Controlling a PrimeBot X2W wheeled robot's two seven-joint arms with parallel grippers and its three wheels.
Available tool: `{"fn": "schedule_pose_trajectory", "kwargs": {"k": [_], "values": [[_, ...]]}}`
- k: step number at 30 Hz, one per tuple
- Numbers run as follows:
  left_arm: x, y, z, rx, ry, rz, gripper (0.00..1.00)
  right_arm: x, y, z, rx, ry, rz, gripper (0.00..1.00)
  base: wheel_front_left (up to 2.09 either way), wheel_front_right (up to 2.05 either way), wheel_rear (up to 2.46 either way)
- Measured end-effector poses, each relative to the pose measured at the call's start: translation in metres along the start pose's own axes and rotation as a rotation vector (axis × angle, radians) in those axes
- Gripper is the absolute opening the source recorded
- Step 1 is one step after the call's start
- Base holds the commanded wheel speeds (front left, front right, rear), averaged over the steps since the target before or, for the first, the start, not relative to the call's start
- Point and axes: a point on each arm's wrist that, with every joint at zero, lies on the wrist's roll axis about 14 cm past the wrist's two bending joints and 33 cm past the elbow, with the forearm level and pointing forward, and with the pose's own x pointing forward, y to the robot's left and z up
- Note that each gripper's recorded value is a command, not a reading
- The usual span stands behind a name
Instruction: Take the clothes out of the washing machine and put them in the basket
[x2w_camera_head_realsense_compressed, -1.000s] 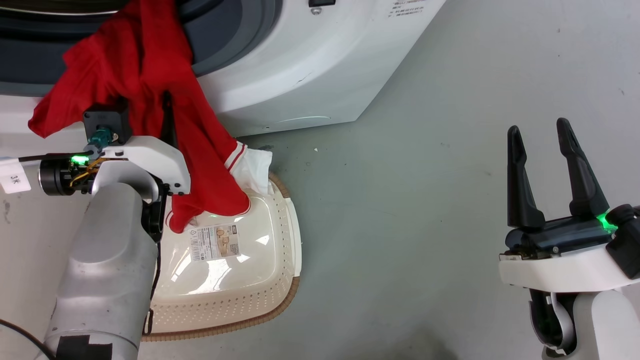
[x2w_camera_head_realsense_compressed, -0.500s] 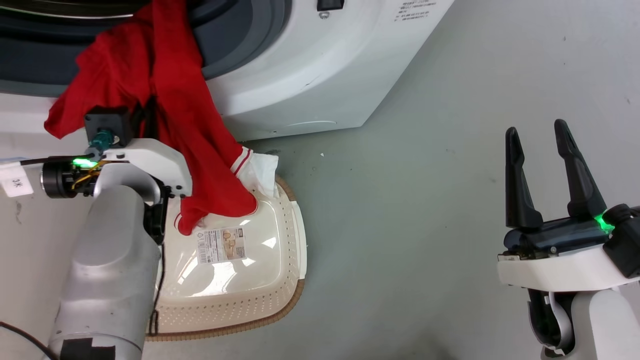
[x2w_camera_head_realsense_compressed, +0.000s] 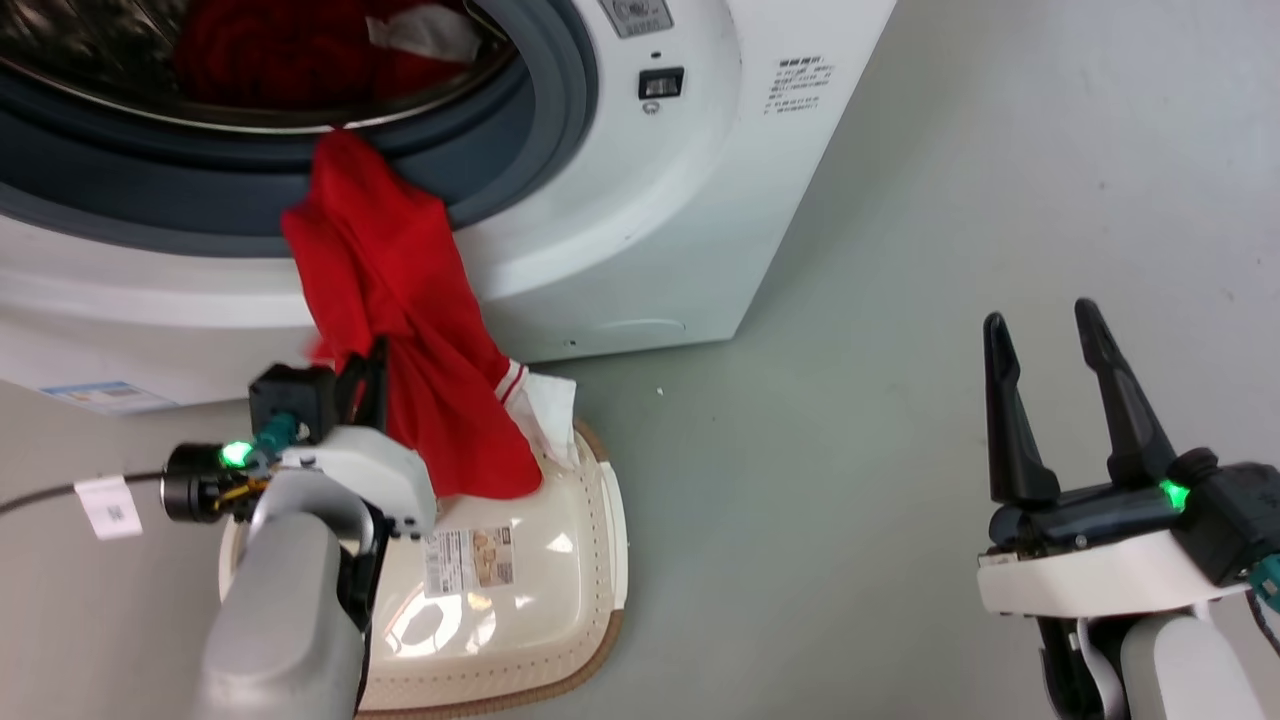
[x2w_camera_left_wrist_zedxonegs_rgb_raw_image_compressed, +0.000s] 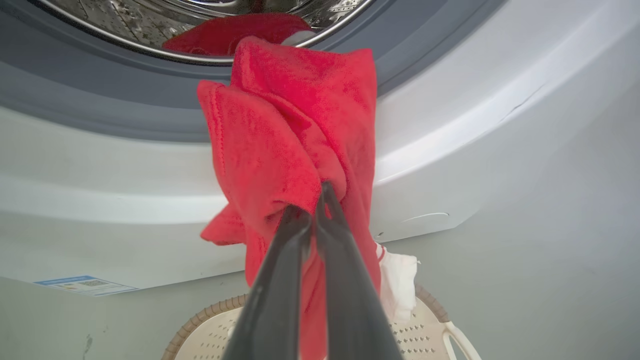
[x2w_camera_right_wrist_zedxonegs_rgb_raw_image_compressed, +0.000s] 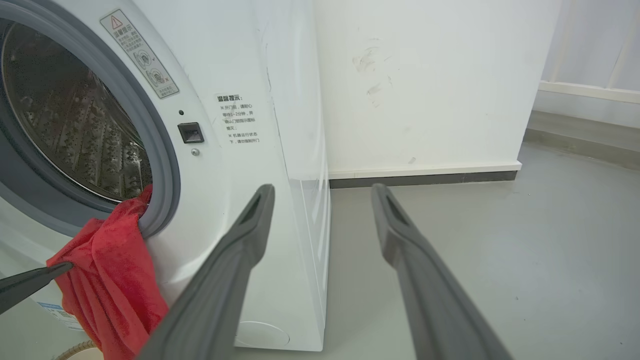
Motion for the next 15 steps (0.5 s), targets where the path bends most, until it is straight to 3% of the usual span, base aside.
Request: {"fn": "schedule_pose_trajectory", "kwargs": {"k": [15], "values": [[-0.087, -0.046, -0.013, 0.063, 0.001, -0.133, 0.0, -0.031, 0.013, 0.029, 0.014, -0.054, 0.021, 1.0, 0.0, 0.0, 0.0]]}}
